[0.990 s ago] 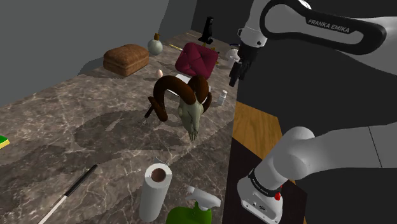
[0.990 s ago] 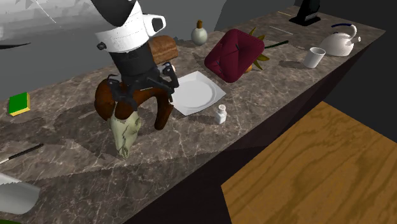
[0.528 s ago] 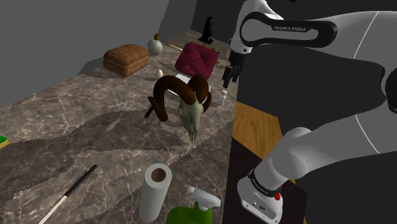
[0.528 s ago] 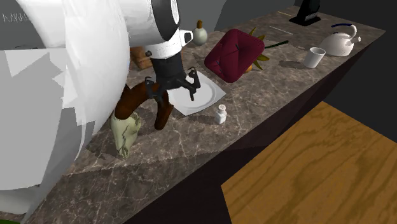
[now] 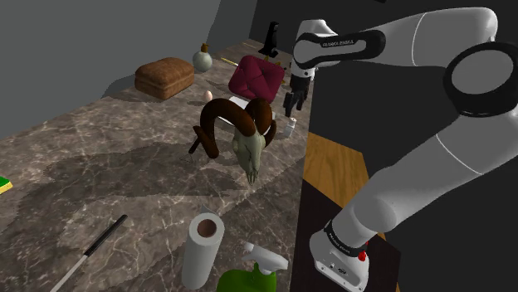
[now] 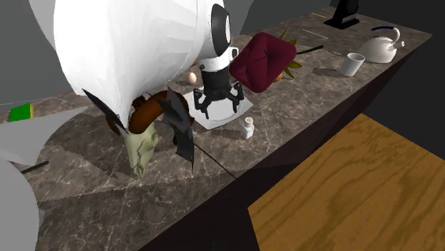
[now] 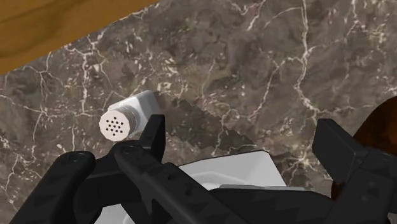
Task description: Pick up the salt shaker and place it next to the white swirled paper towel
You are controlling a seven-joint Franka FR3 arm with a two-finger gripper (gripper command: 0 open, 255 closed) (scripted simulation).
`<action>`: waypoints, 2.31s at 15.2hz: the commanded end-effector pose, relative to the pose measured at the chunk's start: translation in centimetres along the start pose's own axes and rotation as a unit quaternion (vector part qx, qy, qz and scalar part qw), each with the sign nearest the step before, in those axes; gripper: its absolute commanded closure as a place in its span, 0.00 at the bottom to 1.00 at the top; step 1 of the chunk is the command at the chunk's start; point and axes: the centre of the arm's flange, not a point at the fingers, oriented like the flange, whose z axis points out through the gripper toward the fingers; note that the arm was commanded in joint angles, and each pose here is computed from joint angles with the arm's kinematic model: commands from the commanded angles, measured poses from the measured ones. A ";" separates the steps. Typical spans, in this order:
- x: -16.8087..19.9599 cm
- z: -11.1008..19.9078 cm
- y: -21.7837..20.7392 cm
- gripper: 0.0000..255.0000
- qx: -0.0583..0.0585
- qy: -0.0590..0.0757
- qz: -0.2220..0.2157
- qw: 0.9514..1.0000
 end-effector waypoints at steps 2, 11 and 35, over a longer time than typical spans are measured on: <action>2.4 2.1 2.6 0.00 0.000 -0.013 0.003 1.000; 8.7 8.9 10.2 0.00 0.002 -0.049 0.013 0.999; 8.3 12.9 10.1 1.00 0.002 -0.049 0.013 0.999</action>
